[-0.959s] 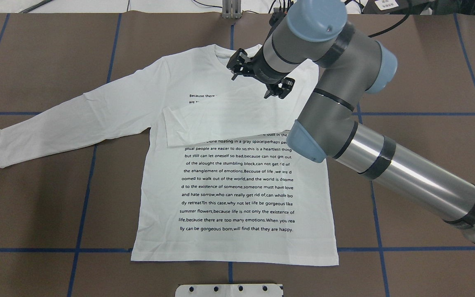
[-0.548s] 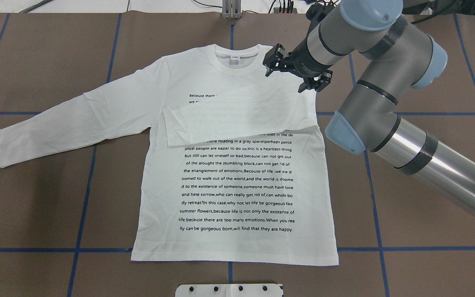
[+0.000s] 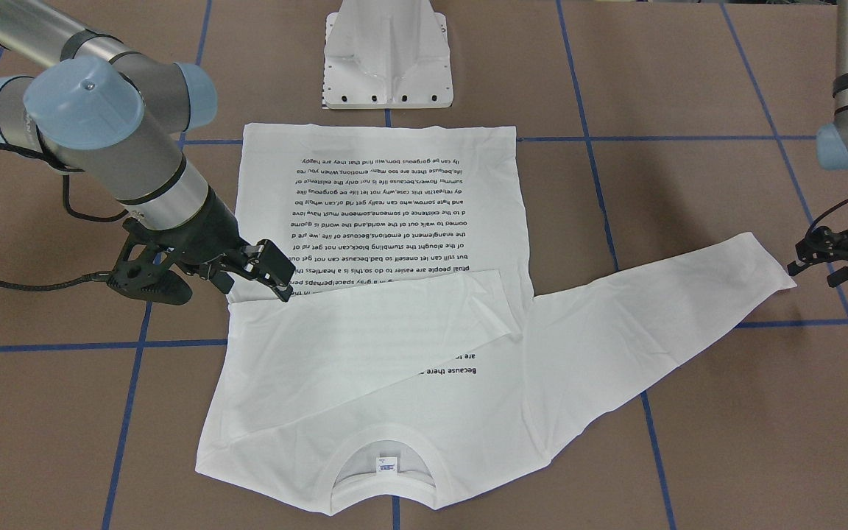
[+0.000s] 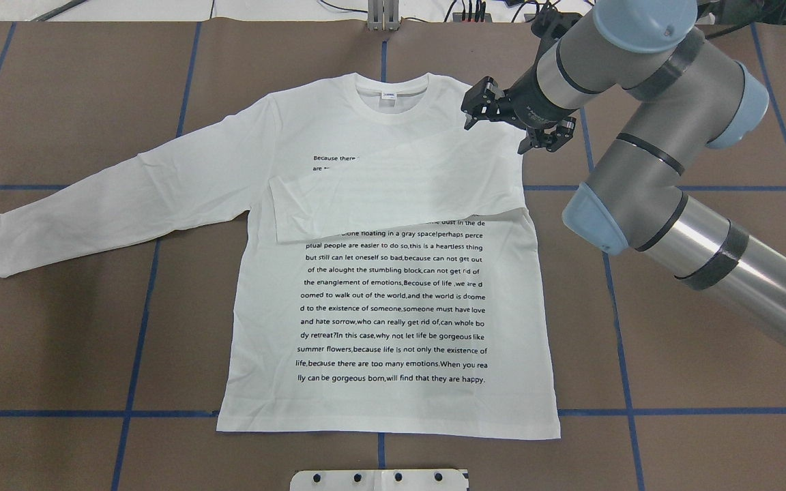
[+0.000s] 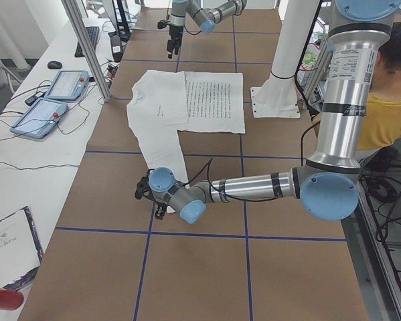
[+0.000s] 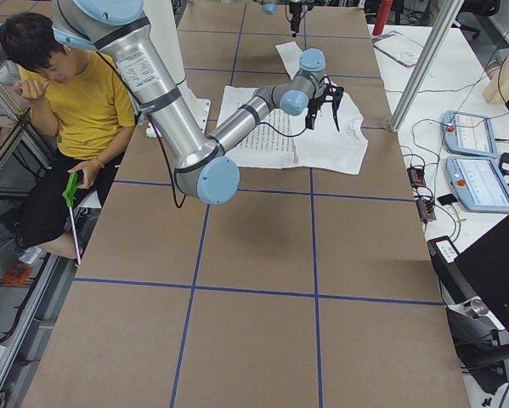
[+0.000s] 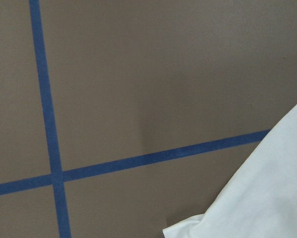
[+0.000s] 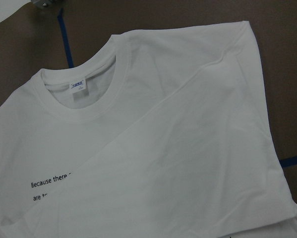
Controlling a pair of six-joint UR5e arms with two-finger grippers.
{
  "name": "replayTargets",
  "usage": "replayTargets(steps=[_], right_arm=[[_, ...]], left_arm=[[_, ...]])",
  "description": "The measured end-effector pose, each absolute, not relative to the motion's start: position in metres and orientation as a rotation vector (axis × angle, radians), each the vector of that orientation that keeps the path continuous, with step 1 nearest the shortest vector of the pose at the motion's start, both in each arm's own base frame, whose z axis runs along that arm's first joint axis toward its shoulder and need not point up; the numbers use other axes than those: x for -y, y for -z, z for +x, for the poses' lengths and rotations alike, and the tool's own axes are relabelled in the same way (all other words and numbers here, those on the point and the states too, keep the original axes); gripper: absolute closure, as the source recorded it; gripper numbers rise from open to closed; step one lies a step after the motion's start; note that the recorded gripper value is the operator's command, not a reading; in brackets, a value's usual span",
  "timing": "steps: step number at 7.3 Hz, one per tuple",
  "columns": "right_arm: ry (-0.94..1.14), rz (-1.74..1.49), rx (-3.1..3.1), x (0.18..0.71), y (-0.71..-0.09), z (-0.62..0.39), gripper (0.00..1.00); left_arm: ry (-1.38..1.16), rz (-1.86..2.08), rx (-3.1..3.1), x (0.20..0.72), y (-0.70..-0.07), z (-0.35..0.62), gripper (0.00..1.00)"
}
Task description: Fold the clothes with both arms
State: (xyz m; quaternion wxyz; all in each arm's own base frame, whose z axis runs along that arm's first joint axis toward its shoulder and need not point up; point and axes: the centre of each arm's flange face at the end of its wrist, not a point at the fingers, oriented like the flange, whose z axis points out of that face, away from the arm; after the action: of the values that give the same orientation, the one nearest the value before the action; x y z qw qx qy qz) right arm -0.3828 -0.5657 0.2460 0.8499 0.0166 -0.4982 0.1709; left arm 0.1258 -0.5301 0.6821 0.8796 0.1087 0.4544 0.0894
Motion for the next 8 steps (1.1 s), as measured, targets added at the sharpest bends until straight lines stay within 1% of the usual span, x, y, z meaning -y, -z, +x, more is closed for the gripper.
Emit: replayTargets(steps=[1, 2, 5, 8], right_arm=[[-0.355, 0.035, 1.044, 0.566, -0.253, -0.380, 0.01], [-0.352, 0.033, 1.037, 0.566, -0.259, -0.378, 0.01], [-0.352, 0.027, 1.027, 0.565, -0.270, -0.377, 0.01], [-0.353, 0.026, 1.025, 0.565, -0.273, -0.376, 0.01]], left_arm=[[-0.190, 0.217, -0.948, 0.529, -0.686, 0.129, 0.40], [-0.190, 0.209, -0.947, 0.530, -0.690, 0.130, 0.41], [-0.186, 0.195, -0.945, 0.541, -0.694, 0.137, 0.40], [-0.198, 0.183, -0.946, 0.541, -0.696, 0.145, 0.40]])
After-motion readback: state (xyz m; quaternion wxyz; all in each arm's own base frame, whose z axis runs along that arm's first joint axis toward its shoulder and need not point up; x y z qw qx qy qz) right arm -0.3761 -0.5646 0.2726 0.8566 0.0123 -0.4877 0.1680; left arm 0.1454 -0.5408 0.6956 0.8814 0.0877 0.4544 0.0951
